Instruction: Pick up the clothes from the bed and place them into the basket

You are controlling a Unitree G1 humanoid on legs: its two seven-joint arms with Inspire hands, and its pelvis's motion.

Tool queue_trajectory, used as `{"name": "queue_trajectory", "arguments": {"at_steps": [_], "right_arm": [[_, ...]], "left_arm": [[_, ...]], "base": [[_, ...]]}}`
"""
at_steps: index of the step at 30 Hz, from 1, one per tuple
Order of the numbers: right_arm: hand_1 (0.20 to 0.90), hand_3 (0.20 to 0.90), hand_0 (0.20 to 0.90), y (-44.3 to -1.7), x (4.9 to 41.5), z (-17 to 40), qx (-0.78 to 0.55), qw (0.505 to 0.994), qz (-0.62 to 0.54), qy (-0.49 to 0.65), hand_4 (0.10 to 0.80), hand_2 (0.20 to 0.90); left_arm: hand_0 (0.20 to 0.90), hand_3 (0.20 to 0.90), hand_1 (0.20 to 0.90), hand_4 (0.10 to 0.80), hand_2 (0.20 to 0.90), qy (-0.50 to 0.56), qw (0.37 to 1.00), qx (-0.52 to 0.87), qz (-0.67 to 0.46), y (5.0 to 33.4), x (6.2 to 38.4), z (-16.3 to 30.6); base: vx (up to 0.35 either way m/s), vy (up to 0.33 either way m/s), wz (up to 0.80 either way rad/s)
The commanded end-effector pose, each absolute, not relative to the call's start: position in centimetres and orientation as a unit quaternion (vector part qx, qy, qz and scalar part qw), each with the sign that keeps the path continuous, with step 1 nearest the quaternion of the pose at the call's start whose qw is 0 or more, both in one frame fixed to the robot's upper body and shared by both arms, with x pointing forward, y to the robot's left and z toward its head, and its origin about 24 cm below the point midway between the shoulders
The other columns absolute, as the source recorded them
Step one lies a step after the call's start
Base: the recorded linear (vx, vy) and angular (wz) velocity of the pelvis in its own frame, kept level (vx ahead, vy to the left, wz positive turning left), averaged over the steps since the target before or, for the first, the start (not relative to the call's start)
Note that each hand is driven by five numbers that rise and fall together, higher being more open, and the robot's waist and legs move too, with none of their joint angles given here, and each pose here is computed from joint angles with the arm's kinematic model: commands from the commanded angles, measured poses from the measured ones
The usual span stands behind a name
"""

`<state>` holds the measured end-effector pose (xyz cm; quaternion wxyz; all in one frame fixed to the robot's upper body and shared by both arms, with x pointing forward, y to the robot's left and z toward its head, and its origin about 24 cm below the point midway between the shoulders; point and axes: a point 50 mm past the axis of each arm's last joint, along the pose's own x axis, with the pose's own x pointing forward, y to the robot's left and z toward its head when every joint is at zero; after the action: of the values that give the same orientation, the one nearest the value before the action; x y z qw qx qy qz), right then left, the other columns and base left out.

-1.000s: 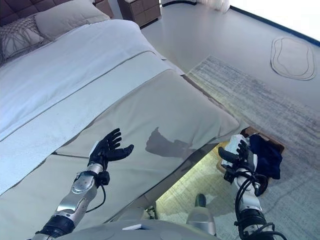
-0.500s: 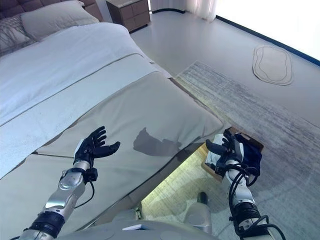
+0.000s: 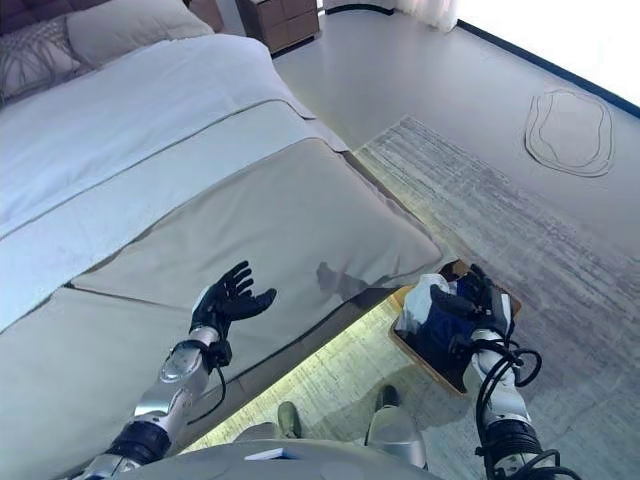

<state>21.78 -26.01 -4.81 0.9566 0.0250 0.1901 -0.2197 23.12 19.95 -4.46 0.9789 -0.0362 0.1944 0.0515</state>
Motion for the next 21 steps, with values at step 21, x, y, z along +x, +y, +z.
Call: {"name": "queue_trajectory", "arguments": {"at_steps": [21], "right_arm": [[0.900, 0.900, 0.900, -22.0, 24.8, -0.4, -0.332, 0.942, -0.025, 0.049, 0.800, 0.900]], "left_arm": [[0.900, 0.900, 0.900, 0.800, 0.900, 0.164, 0.985, -0.009, 0.062, 21.7, 21.8, -3.9]], "base": [[0.030, 0.002, 0.07]]}}
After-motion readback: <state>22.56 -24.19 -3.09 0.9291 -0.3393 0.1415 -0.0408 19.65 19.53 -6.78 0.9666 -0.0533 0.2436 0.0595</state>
